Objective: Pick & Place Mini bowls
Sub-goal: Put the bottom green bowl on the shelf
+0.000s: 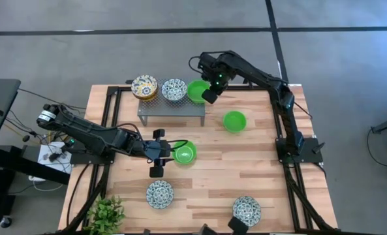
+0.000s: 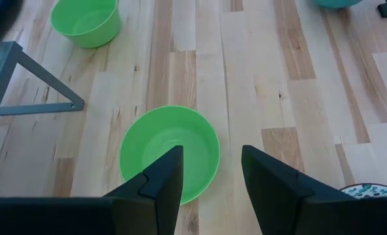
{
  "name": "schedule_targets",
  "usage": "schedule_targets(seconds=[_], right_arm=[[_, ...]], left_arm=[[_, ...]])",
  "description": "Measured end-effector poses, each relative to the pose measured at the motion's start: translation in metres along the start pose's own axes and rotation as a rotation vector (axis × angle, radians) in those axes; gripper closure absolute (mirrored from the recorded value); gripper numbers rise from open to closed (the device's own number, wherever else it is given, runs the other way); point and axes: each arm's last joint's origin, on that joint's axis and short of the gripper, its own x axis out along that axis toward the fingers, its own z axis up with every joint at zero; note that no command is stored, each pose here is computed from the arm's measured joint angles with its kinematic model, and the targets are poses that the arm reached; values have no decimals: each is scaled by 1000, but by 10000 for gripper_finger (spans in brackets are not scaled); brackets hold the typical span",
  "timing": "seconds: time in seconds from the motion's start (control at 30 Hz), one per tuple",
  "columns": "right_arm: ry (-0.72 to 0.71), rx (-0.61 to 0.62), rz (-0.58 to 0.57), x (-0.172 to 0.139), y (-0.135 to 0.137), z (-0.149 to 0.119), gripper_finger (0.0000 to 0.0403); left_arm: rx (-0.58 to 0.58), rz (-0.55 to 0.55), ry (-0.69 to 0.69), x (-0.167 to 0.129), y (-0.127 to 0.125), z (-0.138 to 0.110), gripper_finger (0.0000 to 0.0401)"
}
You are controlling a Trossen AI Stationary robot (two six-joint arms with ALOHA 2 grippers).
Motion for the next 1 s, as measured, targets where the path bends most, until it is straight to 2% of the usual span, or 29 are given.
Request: schedule_targets(seconds=[0.27, 1.0], right_arm=[[-95, 6, 12, -2, -2, 9, 402], [-105, -29, 36, -2, -2, 10, 403]], left_arm=[[-3, 0, -9, 0, 0, 1, 243], [0, -1, -13, 0, 0, 1, 243]])
